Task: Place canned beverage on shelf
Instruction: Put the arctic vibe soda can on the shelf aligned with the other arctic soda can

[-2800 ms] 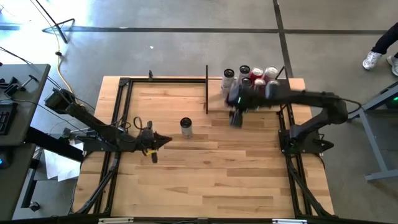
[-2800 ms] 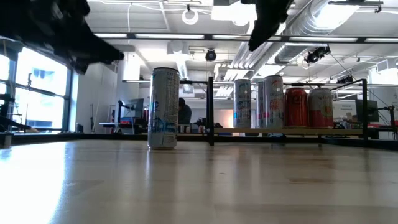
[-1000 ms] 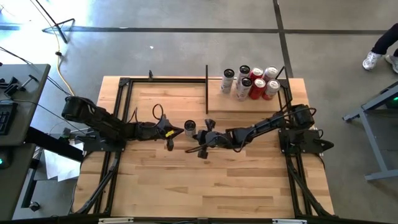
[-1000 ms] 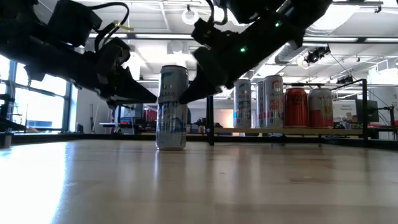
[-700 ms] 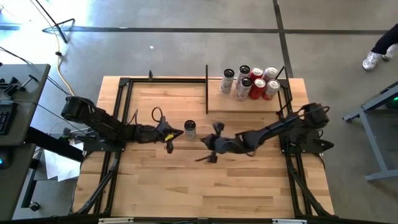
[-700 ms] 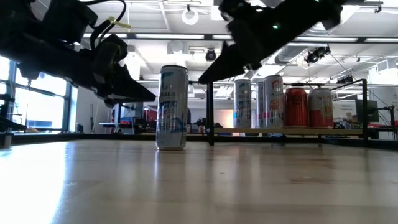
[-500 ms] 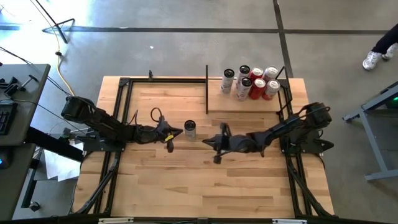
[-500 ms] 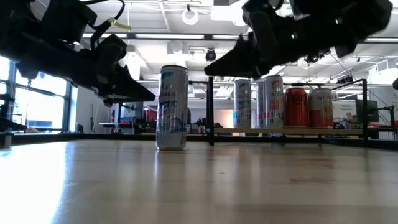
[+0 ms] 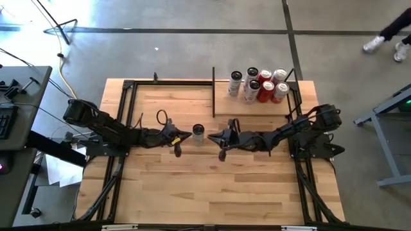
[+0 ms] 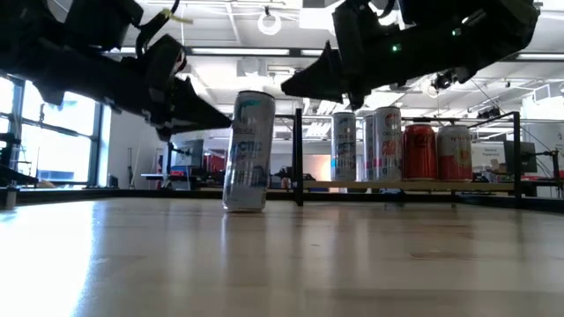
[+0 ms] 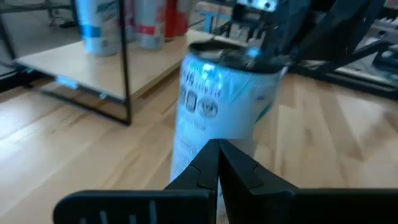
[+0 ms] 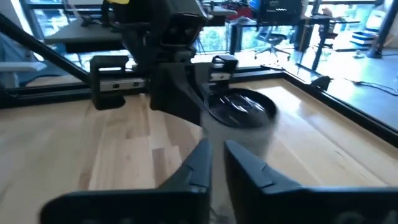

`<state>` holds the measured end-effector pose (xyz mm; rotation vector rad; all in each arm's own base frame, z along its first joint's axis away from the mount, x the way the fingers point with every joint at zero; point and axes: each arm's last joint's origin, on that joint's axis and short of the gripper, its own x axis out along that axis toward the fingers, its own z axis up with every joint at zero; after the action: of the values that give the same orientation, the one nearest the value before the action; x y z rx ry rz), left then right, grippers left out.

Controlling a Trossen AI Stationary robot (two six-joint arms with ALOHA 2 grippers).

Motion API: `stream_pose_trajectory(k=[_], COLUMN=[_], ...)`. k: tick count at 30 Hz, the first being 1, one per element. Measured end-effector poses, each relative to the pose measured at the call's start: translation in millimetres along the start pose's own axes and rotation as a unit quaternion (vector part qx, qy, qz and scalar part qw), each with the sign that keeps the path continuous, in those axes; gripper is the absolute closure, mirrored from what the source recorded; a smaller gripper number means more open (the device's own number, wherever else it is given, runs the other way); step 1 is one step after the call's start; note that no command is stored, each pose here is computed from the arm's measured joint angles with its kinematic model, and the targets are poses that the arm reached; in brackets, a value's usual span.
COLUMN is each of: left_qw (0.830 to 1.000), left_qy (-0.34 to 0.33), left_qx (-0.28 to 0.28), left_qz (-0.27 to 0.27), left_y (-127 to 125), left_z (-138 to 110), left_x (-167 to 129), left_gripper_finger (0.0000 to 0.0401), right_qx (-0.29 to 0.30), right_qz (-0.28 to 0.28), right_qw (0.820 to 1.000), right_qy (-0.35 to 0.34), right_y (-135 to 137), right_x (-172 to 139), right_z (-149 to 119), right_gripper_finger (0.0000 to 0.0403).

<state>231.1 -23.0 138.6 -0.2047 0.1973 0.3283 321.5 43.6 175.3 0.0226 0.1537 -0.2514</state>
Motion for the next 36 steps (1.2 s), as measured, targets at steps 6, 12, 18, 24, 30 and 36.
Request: stream_pose_trajectory(k=[6,12,18,24,30,36], left_qw=[1.000,1.000,1.000,1.000,1.000,1.000], left_qy=[0.001,0.004,0.009,0.011,0.011,0.011], left_qx=[0.002,0.007,0.012,0.013,0.012,0.011], left_qz=[-0.018,-0.025,-0.013,-0.012,-0.008,-0.009], left_y=[-5,-10,-10,-10,-8,-7], left_z=[4,2,0,0,0,0], left_x=[2,0,0,0,0,1], left_gripper_finger=[0.0401,0.0401,0.0401,0.0401,0.0401,0.0401], right_qx=[0.002,0.019,0.006,0.017,0.019,-0.001], right_qz=[0.007,-0.002,0.026,0.075,0.064,0.089], right_qw=[1.000,1.000,1.000,0.997,0.998,0.996], right_qy=[0.008,0.008,0.015,-0.005,0.000,-0.013], right_y=[7,3,-18,-33,-43,-35], right_x=[-1,1,10,18,27,46], right_z=[1,1,2,4,-5,4], right_gripper_finger=[0.0281,0.0167,0.0120,0.0118,0.0118,0.0118])
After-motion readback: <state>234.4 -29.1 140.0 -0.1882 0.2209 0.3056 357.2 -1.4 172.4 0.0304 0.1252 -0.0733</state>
